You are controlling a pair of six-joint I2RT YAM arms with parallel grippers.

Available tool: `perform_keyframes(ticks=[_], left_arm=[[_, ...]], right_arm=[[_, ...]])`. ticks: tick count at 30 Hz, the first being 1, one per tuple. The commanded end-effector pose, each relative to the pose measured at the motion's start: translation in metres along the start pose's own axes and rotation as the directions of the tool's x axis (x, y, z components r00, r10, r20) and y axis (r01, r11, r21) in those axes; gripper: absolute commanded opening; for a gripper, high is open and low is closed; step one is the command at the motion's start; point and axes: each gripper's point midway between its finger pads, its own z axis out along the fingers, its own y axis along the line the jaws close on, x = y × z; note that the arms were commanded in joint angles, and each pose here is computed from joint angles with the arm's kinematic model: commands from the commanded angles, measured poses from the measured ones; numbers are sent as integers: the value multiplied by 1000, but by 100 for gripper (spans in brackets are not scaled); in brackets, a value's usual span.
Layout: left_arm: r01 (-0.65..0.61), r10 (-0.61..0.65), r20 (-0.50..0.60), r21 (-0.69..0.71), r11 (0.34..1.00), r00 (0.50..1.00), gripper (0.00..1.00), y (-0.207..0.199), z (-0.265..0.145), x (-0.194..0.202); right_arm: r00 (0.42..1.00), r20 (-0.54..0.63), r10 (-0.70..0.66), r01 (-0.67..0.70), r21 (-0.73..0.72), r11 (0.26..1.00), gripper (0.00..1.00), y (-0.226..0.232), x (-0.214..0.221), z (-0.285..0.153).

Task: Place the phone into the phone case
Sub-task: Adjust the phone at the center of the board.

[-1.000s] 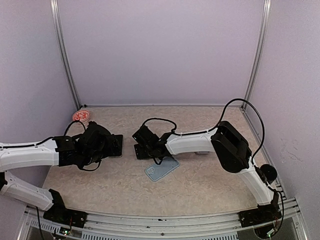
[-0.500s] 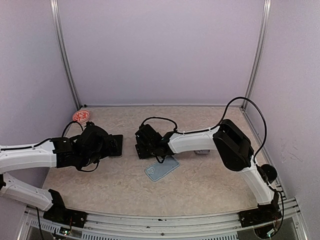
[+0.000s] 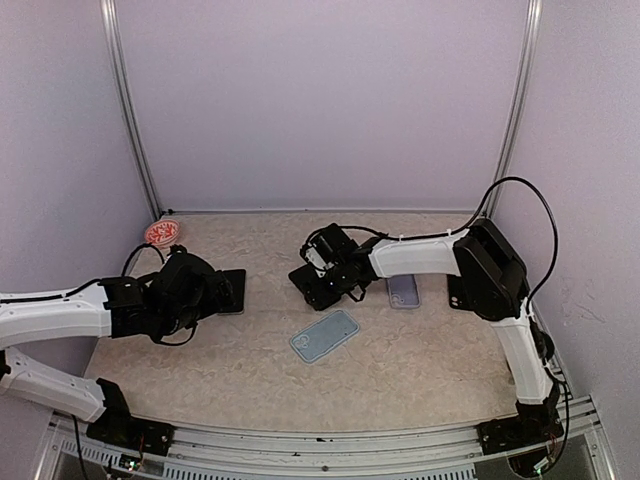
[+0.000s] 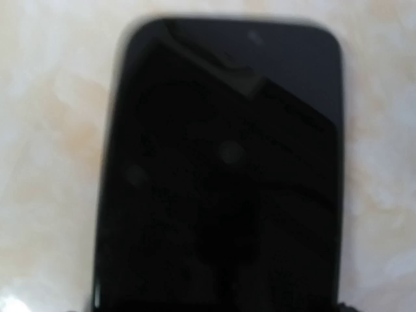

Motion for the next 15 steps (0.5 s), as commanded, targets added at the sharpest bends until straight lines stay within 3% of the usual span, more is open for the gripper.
perform_keyframes(ticks=[1, 8, 15], left_arm=[[1, -1, 16, -4, 1000, 1000, 99, 3, -2, -1], [4, -4, 14, -7, 1000, 1000, 99, 4, -2, 0], [0, 1, 22, -15, 1000, 1000, 99, 8, -4, -2]], right_arm=[[976, -190, -110, 107, -27, 994, 87, -12, 44, -1], [944, -298, -145, 150, -6, 989, 90, -19, 52, 6], [911, -369, -182, 168, -68, 983, 76, -11, 68, 17]])
